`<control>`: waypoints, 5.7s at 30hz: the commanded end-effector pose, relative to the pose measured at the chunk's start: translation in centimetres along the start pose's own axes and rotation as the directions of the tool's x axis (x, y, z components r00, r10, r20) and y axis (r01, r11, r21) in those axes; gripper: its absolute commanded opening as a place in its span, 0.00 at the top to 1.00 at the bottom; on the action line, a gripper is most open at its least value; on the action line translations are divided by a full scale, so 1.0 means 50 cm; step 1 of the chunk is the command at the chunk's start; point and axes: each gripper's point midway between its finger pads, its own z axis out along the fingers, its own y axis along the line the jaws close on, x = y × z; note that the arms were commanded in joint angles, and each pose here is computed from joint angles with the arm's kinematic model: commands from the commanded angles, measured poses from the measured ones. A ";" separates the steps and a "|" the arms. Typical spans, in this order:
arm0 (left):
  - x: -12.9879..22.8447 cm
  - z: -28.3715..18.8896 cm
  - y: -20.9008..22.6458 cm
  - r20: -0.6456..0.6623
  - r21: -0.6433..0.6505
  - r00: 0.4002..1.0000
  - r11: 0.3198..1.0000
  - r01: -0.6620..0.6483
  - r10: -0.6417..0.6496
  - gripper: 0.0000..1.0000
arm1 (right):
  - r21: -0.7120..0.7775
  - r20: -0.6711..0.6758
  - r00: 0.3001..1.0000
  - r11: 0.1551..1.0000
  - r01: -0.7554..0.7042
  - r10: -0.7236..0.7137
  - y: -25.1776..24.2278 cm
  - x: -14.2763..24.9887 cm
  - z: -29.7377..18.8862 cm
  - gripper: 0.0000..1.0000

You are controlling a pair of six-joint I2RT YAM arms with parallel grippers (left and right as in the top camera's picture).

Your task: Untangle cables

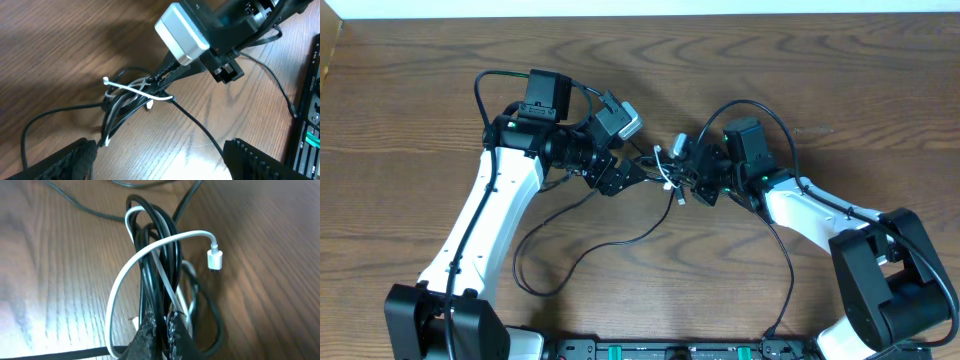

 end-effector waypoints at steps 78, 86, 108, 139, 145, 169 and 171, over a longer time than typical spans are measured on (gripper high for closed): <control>-0.032 0.030 -0.050 0.072 0.086 0.948 0.945 -0.315 0.309 0.93 | -0.606 0.397 0.866 0.796 -0.002 0.305 0.049 -0.226 -0.264 0.99; -0.016 0.030 -0.058 0.048 0.112 0.959 0.952 -0.285 0.281 0.93 | -0.525 0.514 0.829 0.845 0.099 0.222 0.063 -0.288 -0.317 0.99; 0.120 0.066 -0.015 -0.194 0.033 0.965 0.984 -0.173 0.176 0.93 | -0.442 0.587 0.750 0.897 -0.018 0.305 -0.015 -0.307 -0.361 0.99; -0.049 0.055 -0.088 0.230 0.243 0.968 0.958 -0.154 0.097 0.92 | -0.593 0.308 0.837 0.780 -0.202 0.451 0.039 -0.211 -0.198 0.01; -0.075 0.038 -0.056 0.275 0.190 0.958 0.972 -0.135 0.079 0.92 | -0.551 0.209 0.818 0.756 -0.354 0.536 0.035 -0.163 -0.151 0.01; -0.185 -0.167 -0.030 0.514 -0.033 0.850 0.993 -0.112 0.113 0.93 | -0.327 0.008 0.817 0.773 -0.543 0.577 0.055 -0.047 -0.059 0.02; -0.187 -0.173 -0.033 0.518 -0.037 0.847 0.993 -0.113 0.116 0.92 | -0.327 0.015 0.820 0.778 -0.536 0.572 0.052 -0.050 -0.059 0.03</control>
